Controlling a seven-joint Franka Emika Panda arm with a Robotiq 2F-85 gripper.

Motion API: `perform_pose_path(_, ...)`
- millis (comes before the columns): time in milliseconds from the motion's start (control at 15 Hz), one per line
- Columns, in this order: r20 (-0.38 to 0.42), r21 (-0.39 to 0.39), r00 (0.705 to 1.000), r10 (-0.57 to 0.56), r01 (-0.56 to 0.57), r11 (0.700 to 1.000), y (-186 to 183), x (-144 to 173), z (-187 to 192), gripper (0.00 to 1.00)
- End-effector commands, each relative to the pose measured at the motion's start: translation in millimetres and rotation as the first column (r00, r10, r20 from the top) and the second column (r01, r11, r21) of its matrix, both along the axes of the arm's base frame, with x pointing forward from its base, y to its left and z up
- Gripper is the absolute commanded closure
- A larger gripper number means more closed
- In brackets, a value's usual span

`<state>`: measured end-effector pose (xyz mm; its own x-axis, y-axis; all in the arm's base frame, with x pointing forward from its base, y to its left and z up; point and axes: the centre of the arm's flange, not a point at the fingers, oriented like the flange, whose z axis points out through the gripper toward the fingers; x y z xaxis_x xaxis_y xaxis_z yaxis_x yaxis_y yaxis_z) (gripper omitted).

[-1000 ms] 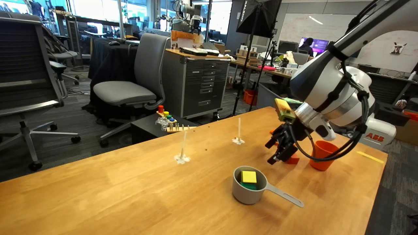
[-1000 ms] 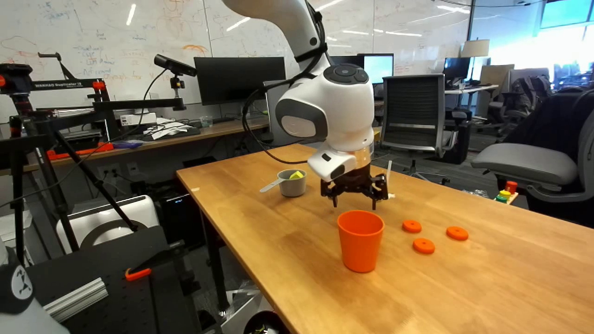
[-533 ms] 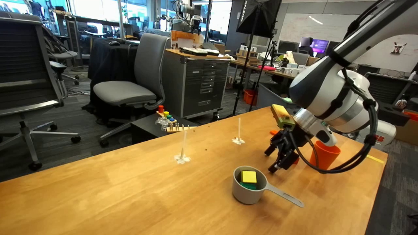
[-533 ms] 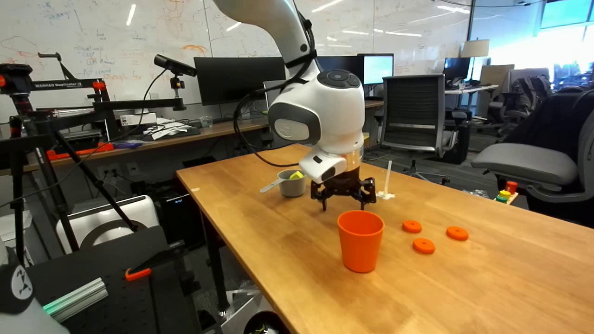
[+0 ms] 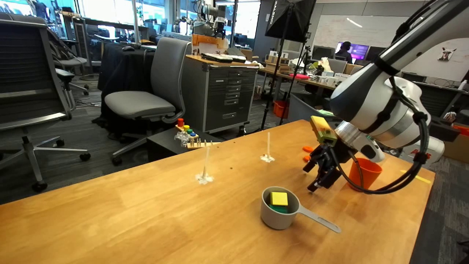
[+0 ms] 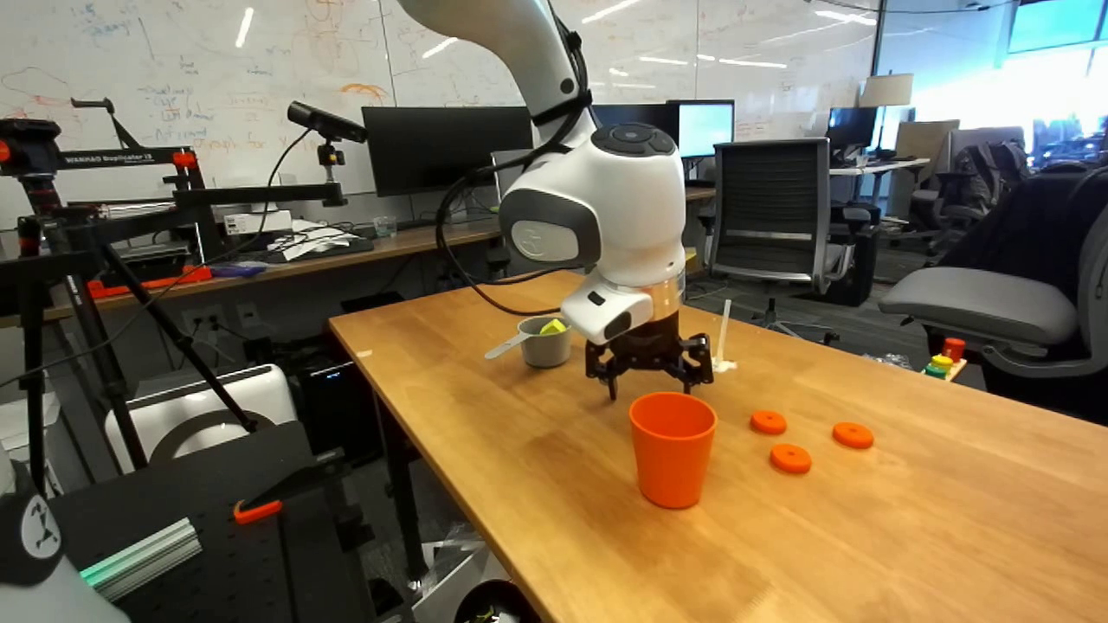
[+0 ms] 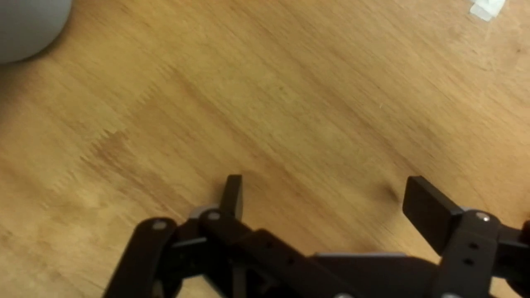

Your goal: Put the green, yellow and orange blocks inside the grey measuring cup

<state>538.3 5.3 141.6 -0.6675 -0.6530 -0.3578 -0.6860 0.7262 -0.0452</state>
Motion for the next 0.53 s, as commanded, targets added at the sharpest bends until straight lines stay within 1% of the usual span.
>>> perform_pose_path(0, 0.023, -0.065, 1.000, 0.007, -0.006, 0.998, -11, -6, 25, 0.00)
perform_pose_path(267, 0.042, -0.099, 0.999, 0.003, 0.001, 0.995, -27, -7, 29, 0.00)
perform_pose_path(467, 0.028, -0.099, 1.000, 0.006, -0.003, 0.995, -32, -9, 23, 0.00)
